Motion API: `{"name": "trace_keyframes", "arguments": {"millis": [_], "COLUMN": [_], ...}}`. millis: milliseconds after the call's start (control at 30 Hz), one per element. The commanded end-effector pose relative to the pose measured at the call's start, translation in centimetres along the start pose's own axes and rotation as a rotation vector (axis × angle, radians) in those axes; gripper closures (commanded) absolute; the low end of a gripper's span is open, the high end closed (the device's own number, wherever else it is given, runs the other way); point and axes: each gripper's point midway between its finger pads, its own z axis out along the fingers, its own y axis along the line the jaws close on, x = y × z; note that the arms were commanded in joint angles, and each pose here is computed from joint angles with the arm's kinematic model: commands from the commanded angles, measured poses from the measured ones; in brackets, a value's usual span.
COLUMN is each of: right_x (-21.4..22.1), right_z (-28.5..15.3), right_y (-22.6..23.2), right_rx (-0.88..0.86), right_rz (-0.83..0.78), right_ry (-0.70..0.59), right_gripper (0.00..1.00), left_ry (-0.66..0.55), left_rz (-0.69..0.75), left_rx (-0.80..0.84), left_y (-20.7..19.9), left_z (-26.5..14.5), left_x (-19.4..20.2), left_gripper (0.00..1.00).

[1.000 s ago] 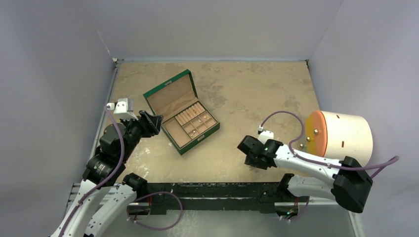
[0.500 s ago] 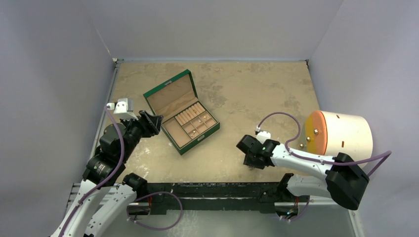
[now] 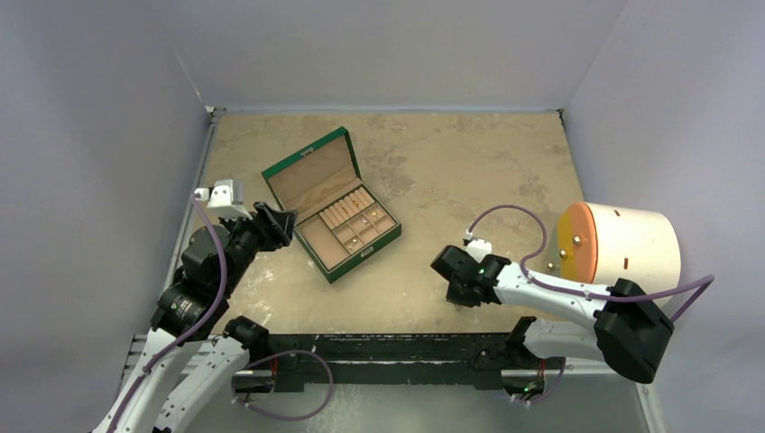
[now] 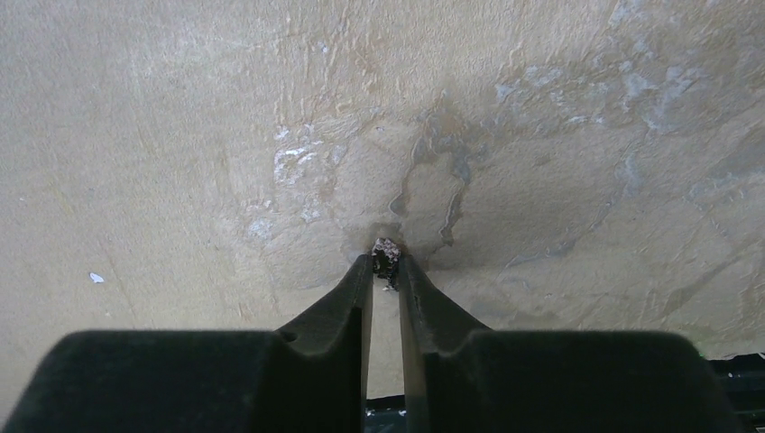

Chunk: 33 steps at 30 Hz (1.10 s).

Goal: Organize the mixed jewelry

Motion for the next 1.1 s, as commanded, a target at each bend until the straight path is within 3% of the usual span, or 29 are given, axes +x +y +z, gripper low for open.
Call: {"name": "trace_keyframes", "arguments": {"millis": [0, 200, 567, 1067], "right_x": [-0.3, -1.3, -6.0, -13.7], "right_z": [-0.2, -1.0, -3.9, -7.5], "right_y": [0.1, 0.9, 4.4, 17.7], "right_rx": [0.003, -0.015, -0.087, -0.329], "right_rz": [0.003, 0.002, -0.036, -0.163], "right_ry": [-0.004, -0.032, -0.159, -0.312], "right_gripper": [0.84, 0.93, 0.96, 0.97], "left_ry": [-0.042, -0.045, -0.048, -0.053], "left_rz": [0.004, 0.003, 0.003, 0.002], "left_rx": [0.012, 0.013, 0.015, 0.016], "left_y": [-0.2, -0.3, -0.3, -0.3], "left_z": [-0.1, -0.2, -0.3, -0.4], "left_x": [-1.1, -1.2, -1.2, -1.3], "left_gripper": [0.45, 0.45, 0.45, 0.45]}}
